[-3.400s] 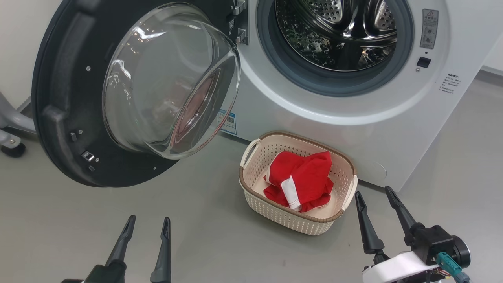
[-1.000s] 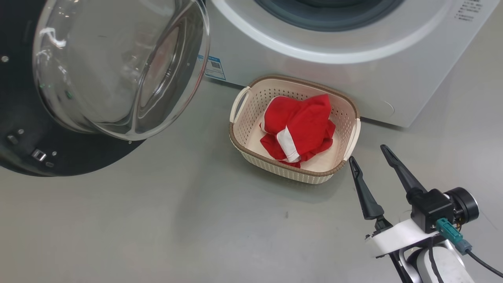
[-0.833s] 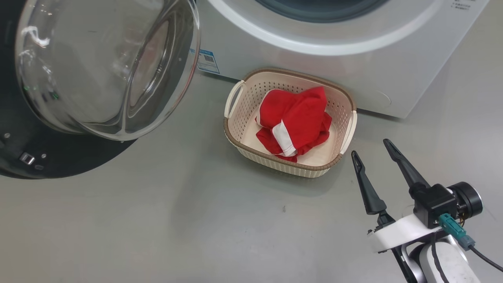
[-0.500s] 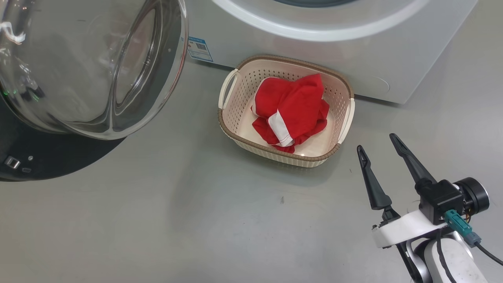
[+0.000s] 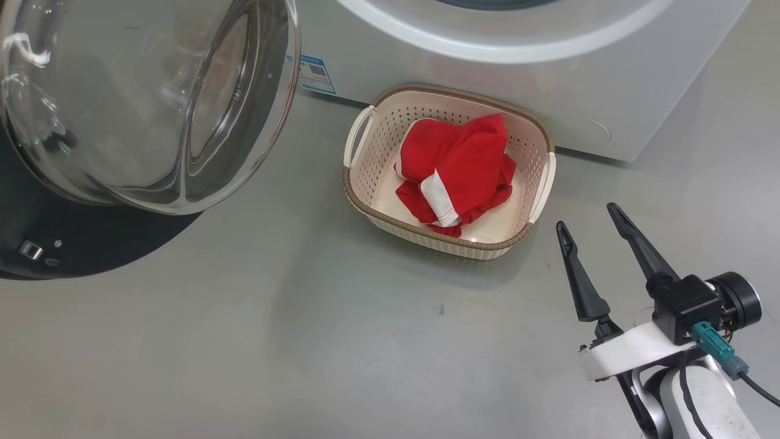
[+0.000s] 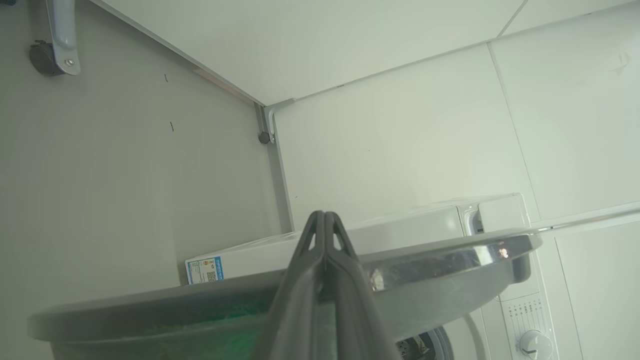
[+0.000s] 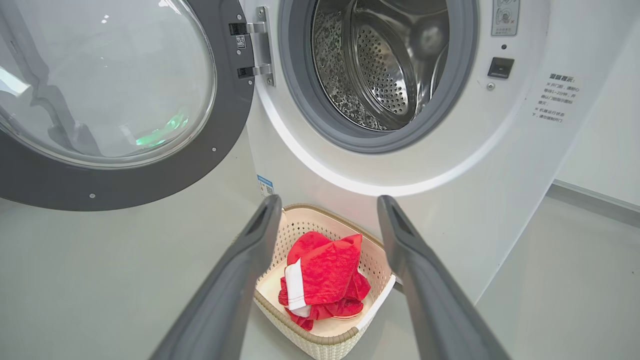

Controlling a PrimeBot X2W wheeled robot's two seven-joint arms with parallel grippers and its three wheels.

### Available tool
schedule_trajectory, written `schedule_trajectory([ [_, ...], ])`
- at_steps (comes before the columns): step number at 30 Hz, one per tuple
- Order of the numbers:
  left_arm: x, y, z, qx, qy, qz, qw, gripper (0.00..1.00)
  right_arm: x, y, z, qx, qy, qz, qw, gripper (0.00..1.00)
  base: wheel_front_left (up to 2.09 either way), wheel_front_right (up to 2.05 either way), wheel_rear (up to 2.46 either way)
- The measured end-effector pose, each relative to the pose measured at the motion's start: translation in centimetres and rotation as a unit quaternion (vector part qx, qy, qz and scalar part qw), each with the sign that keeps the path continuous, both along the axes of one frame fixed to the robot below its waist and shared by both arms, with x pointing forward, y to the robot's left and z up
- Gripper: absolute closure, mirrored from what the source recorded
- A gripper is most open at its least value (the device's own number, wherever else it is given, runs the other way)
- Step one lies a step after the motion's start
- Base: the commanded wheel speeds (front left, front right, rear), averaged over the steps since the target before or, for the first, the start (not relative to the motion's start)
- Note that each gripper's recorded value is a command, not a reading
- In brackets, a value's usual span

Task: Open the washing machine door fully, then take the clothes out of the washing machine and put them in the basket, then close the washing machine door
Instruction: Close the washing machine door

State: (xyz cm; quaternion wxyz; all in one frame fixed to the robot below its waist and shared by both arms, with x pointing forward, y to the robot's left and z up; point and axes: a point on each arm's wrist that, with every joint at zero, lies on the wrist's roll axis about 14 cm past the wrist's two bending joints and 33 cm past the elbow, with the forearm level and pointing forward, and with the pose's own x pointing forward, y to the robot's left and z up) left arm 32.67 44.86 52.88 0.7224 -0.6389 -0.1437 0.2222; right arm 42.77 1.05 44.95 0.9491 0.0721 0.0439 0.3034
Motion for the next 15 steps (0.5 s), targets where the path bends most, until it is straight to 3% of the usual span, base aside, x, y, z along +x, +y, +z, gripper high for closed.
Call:
schedule_trajectory([
  [15,-0.1,-2.2,0.4,-0.028,-0.039,-0.071,0.996,1.0,-0.2,0.8,0.0,0.001,0.0,0.012,1.0,0.0,0.0,0.0,0.0],
])
